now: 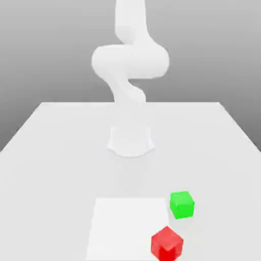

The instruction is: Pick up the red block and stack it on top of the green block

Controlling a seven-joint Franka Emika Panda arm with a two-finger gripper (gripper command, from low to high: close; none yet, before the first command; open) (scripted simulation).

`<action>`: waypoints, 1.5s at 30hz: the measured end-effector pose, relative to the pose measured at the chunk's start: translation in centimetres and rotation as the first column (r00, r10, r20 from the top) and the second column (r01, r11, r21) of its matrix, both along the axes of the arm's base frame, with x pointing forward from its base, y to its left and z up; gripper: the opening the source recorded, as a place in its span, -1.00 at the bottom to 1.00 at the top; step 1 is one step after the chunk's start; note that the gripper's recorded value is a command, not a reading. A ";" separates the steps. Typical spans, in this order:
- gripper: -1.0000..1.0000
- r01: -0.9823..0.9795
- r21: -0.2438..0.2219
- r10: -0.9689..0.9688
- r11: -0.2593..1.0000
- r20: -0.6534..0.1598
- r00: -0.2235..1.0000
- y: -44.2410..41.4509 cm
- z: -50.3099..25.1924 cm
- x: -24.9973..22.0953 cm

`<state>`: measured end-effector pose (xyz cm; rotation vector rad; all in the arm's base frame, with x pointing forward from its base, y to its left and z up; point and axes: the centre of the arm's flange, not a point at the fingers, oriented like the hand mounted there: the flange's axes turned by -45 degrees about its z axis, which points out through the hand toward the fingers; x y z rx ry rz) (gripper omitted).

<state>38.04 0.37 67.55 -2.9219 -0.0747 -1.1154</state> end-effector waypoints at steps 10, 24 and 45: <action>0.00 -0.244 -0.046 0.223 0.969 -0.278 0.934 3.1 -16.9 9.8; 0.00 -0.564 -0.038 0.422 0.825 -0.623 0.659 7.5 -42.9 11.2; -1.00 -0.613 -0.012 0.453 0.790 -0.662 0.597 9.3 -45.8 8.0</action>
